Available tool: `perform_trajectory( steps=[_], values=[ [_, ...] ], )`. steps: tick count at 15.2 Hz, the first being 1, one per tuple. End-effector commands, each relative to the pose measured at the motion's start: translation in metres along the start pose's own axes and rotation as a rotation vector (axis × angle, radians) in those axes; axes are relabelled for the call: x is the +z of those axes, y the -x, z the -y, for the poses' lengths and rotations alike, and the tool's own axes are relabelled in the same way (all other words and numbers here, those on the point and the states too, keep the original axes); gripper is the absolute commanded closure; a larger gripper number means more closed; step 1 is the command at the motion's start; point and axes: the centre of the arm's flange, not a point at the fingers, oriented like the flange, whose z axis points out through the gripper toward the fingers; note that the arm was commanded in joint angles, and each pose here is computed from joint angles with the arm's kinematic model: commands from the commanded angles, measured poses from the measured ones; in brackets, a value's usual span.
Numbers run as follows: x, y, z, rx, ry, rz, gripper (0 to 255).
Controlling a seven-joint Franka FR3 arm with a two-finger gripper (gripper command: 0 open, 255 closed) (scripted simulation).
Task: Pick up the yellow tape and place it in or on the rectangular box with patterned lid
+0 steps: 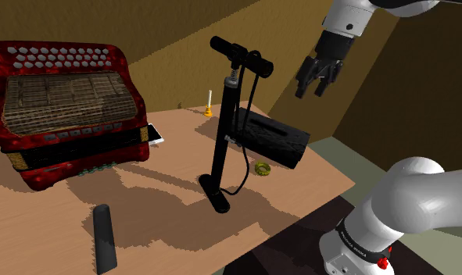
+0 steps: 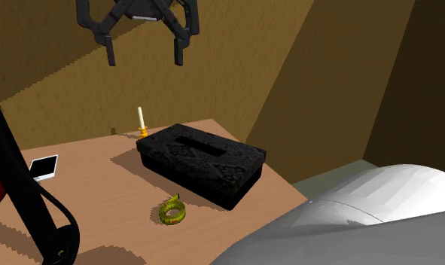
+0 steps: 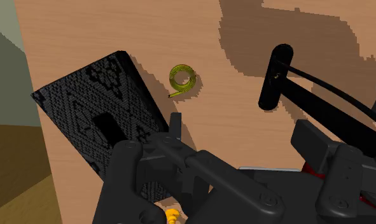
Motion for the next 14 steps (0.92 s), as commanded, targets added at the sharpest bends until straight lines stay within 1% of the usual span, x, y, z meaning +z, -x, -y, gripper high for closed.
perform_trajectory(
  steps=[1, 14],
  values=[
    [0.000, 0.000, 0.000, 0.000, 0.000, 0.000, 0],
    [0.166, -0.048, -0.007, 0.018, 0.046, 0.030, 0]
  ],
)
